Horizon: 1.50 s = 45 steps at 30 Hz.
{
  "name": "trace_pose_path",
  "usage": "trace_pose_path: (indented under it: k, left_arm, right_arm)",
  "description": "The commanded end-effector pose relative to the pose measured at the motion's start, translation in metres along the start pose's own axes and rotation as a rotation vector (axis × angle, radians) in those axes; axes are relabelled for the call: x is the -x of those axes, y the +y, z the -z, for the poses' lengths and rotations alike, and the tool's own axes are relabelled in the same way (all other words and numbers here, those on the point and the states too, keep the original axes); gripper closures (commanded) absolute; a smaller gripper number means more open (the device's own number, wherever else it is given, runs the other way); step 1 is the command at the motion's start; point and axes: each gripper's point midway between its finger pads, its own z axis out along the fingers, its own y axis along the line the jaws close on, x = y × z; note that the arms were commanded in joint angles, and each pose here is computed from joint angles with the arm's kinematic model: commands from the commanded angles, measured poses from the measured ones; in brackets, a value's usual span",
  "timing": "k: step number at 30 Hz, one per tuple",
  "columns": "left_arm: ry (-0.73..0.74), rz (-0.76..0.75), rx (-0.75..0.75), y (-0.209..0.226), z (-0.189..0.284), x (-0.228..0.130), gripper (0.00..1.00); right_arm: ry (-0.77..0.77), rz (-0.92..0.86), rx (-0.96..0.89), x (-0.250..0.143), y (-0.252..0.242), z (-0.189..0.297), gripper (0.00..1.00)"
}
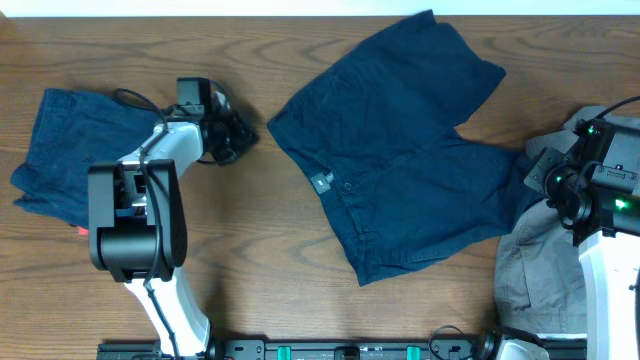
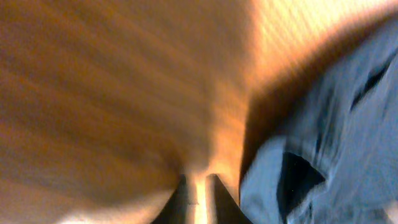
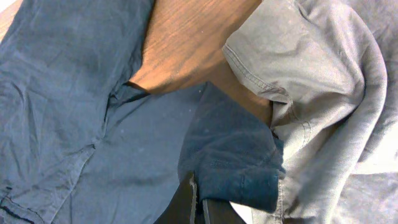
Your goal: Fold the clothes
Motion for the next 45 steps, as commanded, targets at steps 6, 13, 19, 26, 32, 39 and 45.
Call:
trace_pose_path:
  k: [6, 13, 19, 26, 32, 39, 45]
  left_arm:
    - [0.089, -0.168, -0.090, -0.036, -0.009, -0.030, 0.06]
    - [-0.048, -0.210, -0.085, -0.044, -0.013, 0.000, 0.07]
    - [-0.081, -0.205, -0.082, -0.048, -0.031, 0.004, 0.45]
    - [-0.202, -0.265, -0.154, -0.074, -0.022, 0.031, 0.94]
    - [-0.367, -0.180, -0.267, -0.099, 0.040, 0.108, 0.90]
    - [-0.016, -0.095, -0.377, -0.095, 0.047, 0.053, 0.02]
    - [0.475, -0.007, -0.019, -0.016, 0.044, -0.086, 0.02]
  right_arm:
    - [0.014, 0.008, -0.006, 0.001, -0.001, -0.003, 0.96]
    - [0.060, 0.005, -0.023, -0.008, -0.004, -0.011, 0.97]
    - [0.053, 0.006, -0.020, -0.006, -0.004, -0.011, 0.97]
    - [0.053, 0.005, -0.020, -0.006, -0.004, -0.011, 0.98]
    - [0.052, 0.006, -0.019, -0.005, -0.004, -0.011, 0.98]
    - [0.051, 0.006, -0.019, -0.005, -0.004, -0.011, 0.99]
    - [0.027, 0.007, -0.009, 0.001, -0.001, -0.012, 0.98]
